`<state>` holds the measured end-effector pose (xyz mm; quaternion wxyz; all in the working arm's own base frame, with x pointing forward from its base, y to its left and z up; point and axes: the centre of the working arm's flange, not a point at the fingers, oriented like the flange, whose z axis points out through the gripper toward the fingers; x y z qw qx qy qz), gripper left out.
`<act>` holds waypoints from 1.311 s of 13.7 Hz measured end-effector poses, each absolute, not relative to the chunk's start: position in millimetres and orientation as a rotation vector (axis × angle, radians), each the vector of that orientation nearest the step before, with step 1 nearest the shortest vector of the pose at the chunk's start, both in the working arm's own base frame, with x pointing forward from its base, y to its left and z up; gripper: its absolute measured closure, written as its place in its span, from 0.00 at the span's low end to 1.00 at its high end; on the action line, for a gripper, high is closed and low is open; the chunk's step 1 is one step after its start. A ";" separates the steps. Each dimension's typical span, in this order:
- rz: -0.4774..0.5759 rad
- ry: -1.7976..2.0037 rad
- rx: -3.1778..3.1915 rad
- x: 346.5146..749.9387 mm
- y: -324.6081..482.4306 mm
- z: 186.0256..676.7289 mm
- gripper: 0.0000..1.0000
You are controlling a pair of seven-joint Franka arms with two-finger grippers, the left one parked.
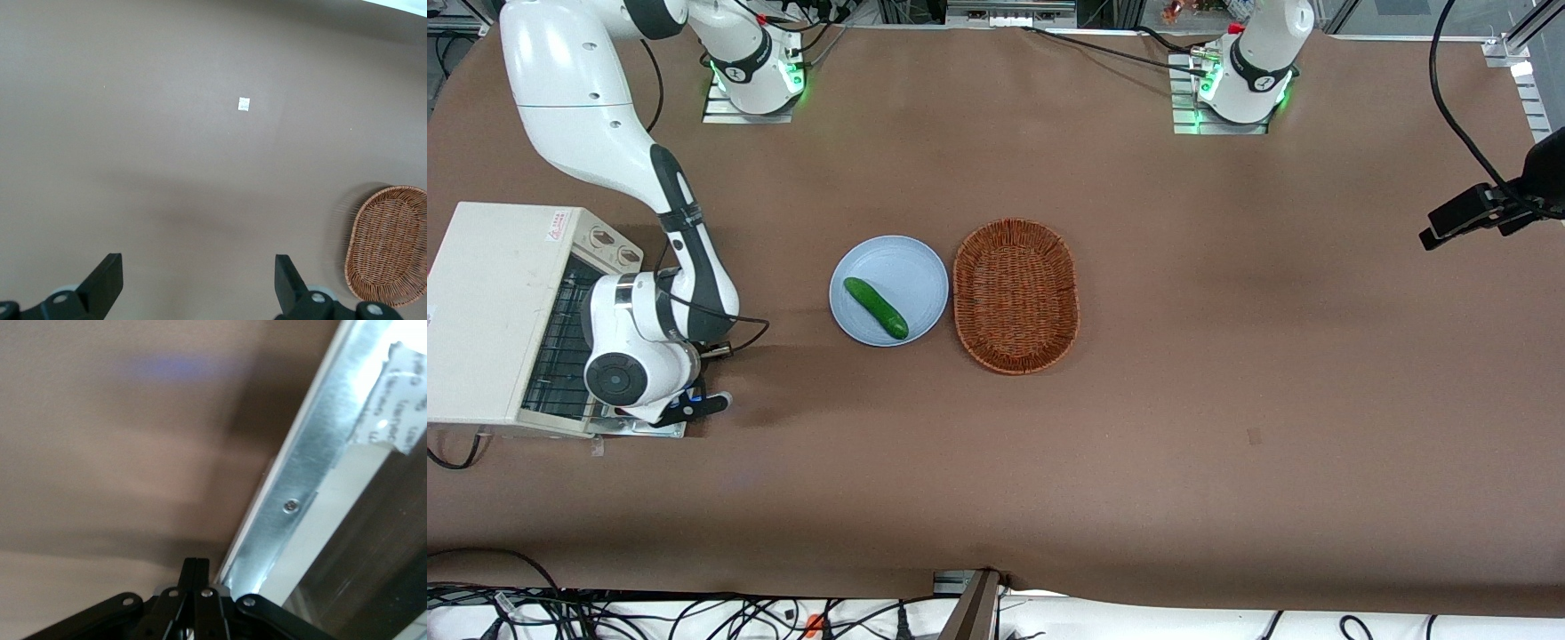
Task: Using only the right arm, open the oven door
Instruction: 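Pull the handle with the right gripper, swinging the door down open, then release the door and lift the right gripper away from the oven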
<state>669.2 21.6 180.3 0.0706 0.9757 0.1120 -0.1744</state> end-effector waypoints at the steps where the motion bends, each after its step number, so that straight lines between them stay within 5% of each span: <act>1: -0.522 0.277 2.957 669.8 17.9 181.0 0.99; 11: -0.708 -0.197 2.960 659.1 5.9 191.5 0.99; 17: -0.717 -0.244 2.958 670.5 17.3 223.5 0.99; 18: -0.701 -0.232 2.966 675.5 18.5 234.3 0.92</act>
